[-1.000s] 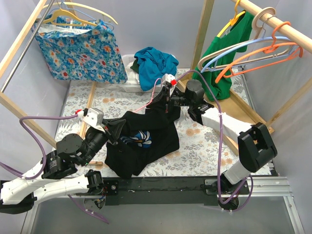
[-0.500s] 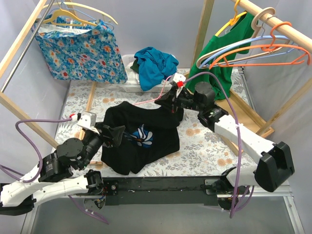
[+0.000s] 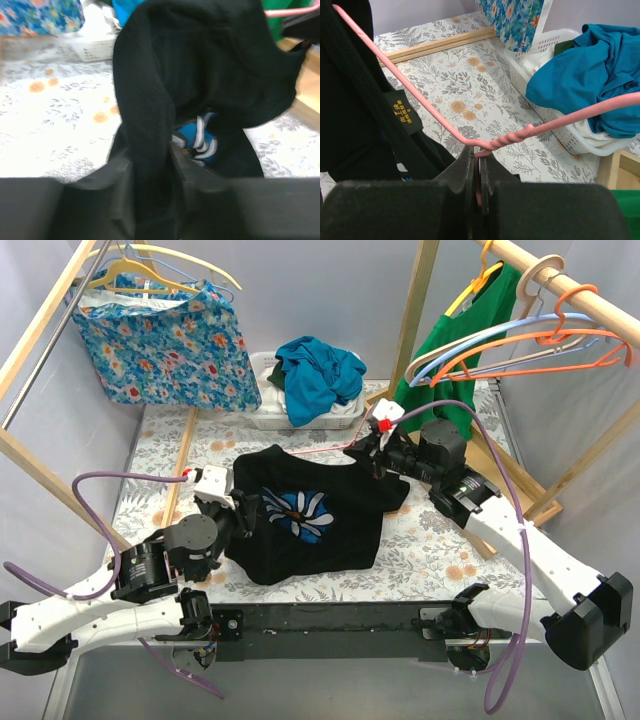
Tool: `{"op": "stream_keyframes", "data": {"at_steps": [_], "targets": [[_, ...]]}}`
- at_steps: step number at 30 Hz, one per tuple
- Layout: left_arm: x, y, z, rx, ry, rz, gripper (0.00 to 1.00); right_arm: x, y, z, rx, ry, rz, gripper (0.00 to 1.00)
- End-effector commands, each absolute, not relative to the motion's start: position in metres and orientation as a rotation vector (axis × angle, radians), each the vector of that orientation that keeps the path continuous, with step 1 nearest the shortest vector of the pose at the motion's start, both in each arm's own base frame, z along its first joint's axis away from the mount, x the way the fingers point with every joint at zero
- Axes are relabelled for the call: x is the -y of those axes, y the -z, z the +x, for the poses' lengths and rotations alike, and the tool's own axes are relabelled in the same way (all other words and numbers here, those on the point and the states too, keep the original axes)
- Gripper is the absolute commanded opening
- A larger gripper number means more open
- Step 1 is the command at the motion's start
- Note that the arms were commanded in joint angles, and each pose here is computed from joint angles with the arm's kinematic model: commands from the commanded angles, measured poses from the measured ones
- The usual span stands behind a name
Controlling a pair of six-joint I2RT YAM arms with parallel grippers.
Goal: Remove the t-shirt from the hanger
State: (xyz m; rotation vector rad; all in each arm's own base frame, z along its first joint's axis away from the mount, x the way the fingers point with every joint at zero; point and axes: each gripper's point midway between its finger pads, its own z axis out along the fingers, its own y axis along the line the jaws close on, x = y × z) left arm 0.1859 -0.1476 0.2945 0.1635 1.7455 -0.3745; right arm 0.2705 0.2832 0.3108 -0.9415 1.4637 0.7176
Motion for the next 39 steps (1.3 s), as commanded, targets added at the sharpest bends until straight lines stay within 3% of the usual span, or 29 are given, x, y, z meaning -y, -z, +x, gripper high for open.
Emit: {"op": "stream_keyframes", "data": {"at_steps": [1, 4, 9, 13, 19, 30, 39], "targets": [[0.142, -0.298, 0.195, -1.725, 0.287, 0.136, 0.20, -0.271, -0.329, 0.262, -1.394, -0.675, -0.922, 0.01], [0.138, -0.303, 0.198, -1.709, 0.260, 0.107, 0.00, -0.265, -0.327, 0.257, -1.401, -0.667, -0.914, 0.01], [0.115, -0.313, 0.208, -1.678, 0.115, -0.029, 0.00, -0.250, -0.297, 0.259, -1.486, -0.600, -0.886, 0.01], [0.082, -0.318, 0.213, -1.642, -0.185, -0.132, 0.00, -0.242, -0.265, 0.244, -1.474, -0.628, -0.868, 0.01], [0.064, -0.325, 0.211, -1.614, -0.254, -0.232, 0.00, -0.219, -0.233, 0.235, -1.521, -0.584, -0.785, 0.01], [0.032, -0.337, 0.201, -1.565, -0.193, -0.304, 0.00, -0.165, -0.275, 0.236, -1.412, -0.459, -0.457, 0.01], [0.069, -0.316, 0.209, -1.656, -0.148, -0.145, 0.00, -0.173, -0.308, 0.236, -1.356, -0.515, -0.444, 0.01]]}}
